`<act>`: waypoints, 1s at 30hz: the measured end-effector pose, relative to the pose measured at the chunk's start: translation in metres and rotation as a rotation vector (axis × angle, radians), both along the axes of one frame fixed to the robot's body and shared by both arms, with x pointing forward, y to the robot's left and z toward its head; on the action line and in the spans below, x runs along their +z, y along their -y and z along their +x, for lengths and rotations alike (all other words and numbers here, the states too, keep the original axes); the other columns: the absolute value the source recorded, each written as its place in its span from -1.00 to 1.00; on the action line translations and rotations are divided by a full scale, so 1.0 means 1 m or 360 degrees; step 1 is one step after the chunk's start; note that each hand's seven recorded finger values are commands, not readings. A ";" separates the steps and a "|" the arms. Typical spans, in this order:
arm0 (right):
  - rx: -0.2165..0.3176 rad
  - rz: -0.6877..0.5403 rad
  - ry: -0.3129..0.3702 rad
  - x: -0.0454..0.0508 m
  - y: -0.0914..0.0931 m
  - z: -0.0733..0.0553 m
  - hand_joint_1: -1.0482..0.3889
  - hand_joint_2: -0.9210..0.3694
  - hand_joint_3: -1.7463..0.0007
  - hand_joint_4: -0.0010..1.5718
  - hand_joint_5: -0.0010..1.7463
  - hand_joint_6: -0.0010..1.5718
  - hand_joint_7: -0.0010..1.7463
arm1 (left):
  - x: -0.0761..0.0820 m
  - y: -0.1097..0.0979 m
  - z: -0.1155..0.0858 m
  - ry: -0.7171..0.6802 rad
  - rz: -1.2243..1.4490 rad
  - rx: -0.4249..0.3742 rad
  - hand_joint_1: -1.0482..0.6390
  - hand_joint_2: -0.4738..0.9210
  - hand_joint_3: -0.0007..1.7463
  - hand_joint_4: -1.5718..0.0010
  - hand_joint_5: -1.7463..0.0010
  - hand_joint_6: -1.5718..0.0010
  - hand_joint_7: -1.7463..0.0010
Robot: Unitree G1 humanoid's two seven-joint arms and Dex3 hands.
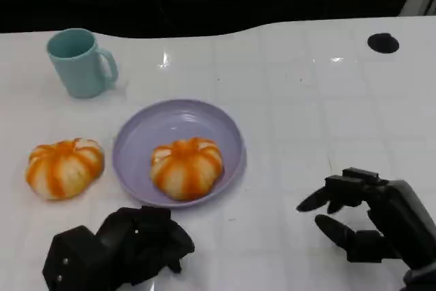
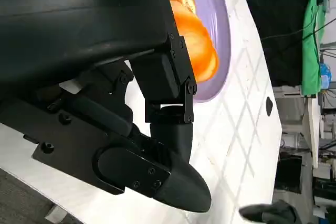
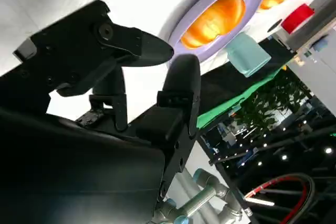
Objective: Grasp the bread from the table and place it into the plate.
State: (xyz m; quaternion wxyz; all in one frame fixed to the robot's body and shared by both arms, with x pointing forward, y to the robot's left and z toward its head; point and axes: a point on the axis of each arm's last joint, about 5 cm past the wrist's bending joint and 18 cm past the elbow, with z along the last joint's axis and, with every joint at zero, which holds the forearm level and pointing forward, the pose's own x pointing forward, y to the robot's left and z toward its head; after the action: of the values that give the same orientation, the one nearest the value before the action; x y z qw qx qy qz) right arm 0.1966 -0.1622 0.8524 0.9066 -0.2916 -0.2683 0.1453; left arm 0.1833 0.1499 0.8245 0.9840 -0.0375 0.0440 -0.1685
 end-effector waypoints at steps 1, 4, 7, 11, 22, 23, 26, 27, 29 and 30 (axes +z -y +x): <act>-0.0007 0.0003 -0.0007 -0.0006 0.001 -0.001 0.11 -0.22 -0.34 0.08 0.99 0.02 0.39 | 0.000 0.000 0.000 -0.0001 0.0000 0.0000 -0.99 0.88 -1.00 -0.10 -0.76 -0.66 0.16; -0.0028 0.0006 -0.0032 -0.0032 0.003 -0.006 0.08 -0.25 -0.33 0.05 1.00 -0.04 0.47 | 0.000 0.000 0.000 -0.0001 0.0001 0.0000 -0.98 0.87 -1.00 -0.11 -0.75 -0.66 0.16; -0.0042 0.0002 -0.0042 -0.0036 0.003 -0.011 0.07 -0.29 -0.31 0.04 1.00 -0.10 0.56 | 0.000 -0.001 0.000 -0.0004 0.0002 0.0002 -0.99 0.88 -1.00 -0.11 -0.74 -0.67 0.16; -0.0074 -0.0021 -0.0065 -0.0043 0.002 -0.012 0.07 -0.25 -0.32 0.07 1.00 -0.12 0.66 | 0.000 -0.001 0.000 -0.0005 0.0005 0.0004 -1.00 0.88 -1.00 -0.11 -0.74 -0.67 0.16; -0.0110 -0.0085 -0.0135 -0.0128 0.003 -0.013 0.03 -0.21 -0.36 0.09 1.00 -0.16 0.77 | 0.000 -0.003 0.002 -0.0006 0.0011 0.0009 -0.98 0.88 -0.99 -0.11 -0.75 -0.65 0.15; -0.0113 -0.0086 -0.0144 -0.0136 0.003 -0.013 0.03 -0.21 -0.37 0.10 1.00 -0.17 0.78 | -0.001 -0.003 0.002 -0.0005 0.0012 0.0009 -0.98 0.88 -0.99 -0.11 -0.75 -0.65 0.15; -0.0117 -0.0089 -0.0160 -0.0151 0.003 -0.013 0.03 -0.21 -0.37 0.10 1.00 -0.18 0.78 | -0.001 -0.004 0.003 -0.0002 0.0014 0.0012 -0.97 0.88 -0.99 -0.12 -0.75 -0.65 0.15; -0.0118 -0.0090 -0.0163 -0.0154 0.003 -0.013 0.02 -0.21 -0.37 0.10 1.00 -0.18 0.78 | -0.001 -0.004 0.003 -0.0001 0.0014 0.0014 -0.97 0.88 -0.99 -0.12 -0.75 -0.65 0.15; -0.0118 -0.0092 -0.0165 -0.0155 0.003 -0.012 0.02 -0.21 -0.36 0.10 1.00 -0.19 0.79 | -0.001 -0.005 0.003 0.0000 0.0016 0.0019 -0.97 0.88 -0.99 -0.11 -0.74 -0.65 0.16; -0.0119 -0.0092 -0.0164 -0.0153 0.003 -0.012 0.02 -0.21 -0.36 0.09 1.00 -0.19 0.79 | -0.001 -0.005 0.003 0.0000 0.0018 0.0020 -0.97 0.88 -0.99 -0.11 -0.74 -0.65 0.16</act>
State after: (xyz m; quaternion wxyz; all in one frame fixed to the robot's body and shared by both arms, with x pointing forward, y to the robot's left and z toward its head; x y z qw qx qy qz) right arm 0.1850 -0.1653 0.8370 0.9151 -0.3197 -0.2058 0.1340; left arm 0.1863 0.1553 0.8235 0.9852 -0.0322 0.0447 -0.1621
